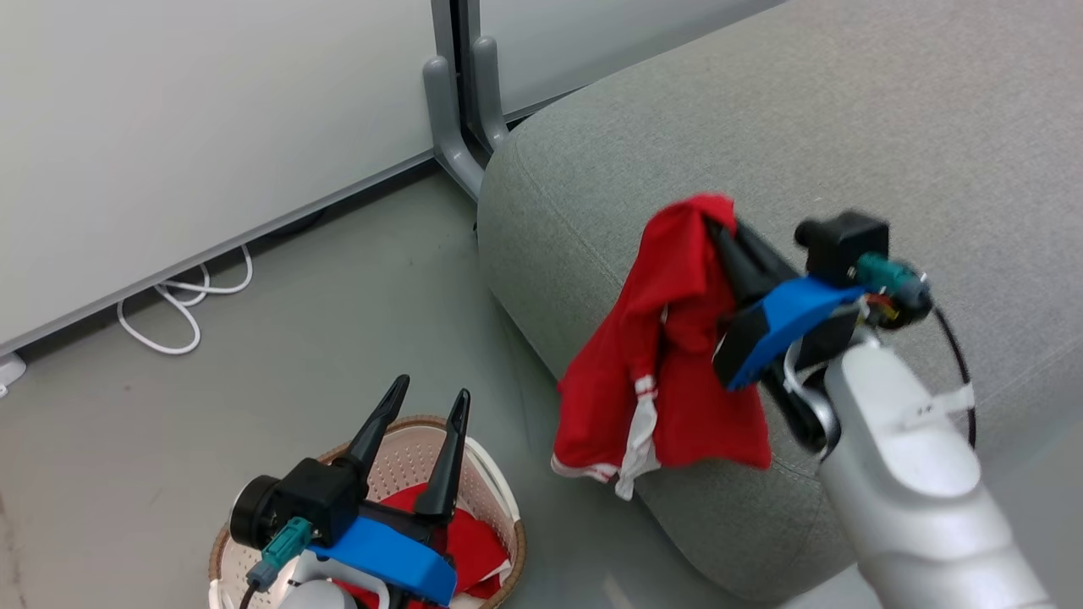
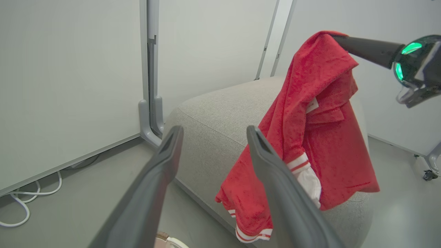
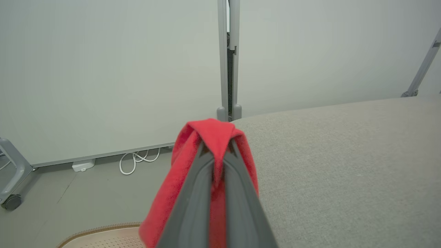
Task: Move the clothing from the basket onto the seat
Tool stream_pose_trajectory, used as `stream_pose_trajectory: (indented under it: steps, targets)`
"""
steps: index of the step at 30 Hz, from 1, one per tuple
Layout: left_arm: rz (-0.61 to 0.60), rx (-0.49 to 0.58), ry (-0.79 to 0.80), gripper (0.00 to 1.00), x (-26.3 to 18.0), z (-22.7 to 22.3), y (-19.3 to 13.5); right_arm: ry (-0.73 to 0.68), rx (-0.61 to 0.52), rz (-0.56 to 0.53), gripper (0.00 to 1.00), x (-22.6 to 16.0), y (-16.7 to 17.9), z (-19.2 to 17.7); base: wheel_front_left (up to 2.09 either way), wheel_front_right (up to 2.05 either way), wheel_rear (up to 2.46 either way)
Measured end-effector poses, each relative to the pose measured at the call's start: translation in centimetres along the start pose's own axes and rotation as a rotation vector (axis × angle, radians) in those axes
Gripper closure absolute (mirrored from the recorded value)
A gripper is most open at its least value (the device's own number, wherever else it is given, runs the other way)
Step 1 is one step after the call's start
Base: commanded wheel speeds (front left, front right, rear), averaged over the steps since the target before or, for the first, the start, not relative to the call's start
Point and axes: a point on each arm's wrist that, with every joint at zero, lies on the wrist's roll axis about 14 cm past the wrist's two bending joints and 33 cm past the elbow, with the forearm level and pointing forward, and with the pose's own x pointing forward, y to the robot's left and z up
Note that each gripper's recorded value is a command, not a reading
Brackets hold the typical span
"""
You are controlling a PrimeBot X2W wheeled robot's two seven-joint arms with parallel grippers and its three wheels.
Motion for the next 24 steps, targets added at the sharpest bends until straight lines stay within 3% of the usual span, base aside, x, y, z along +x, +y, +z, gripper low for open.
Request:
stream_pose_trajectory:
  steps: [9,15,20,24]
  targets:
    - [0.011,0.003,-0.014,0.00,1.0,-0.1,2.6,-0.148,-0.221,-0.115,1.00,7.1,-5.5,10.8,0.00,0.00,0.00]
    - [0.031,0.006,-0.001,0.00,1.1,-1.1,5.2,-0.249,-0.239,-0.284,1.00,9.9,-11.7,16.5,0.00,0.00,0.00]
    - [0.056,0.013,0.013,0.00,0.8,-2.3,7.8,-0.260,-0.236,-0.409,1.00,12.1,-15.9,16.4,0.00,0.00,0.00]
    - [0.096,0.010,0.020,0.00,0.3,-3.2,10.2,-0.174,-0.224,-0.440,1.00,14.1,-17.0,11.6,0.00,0.00,0.00]
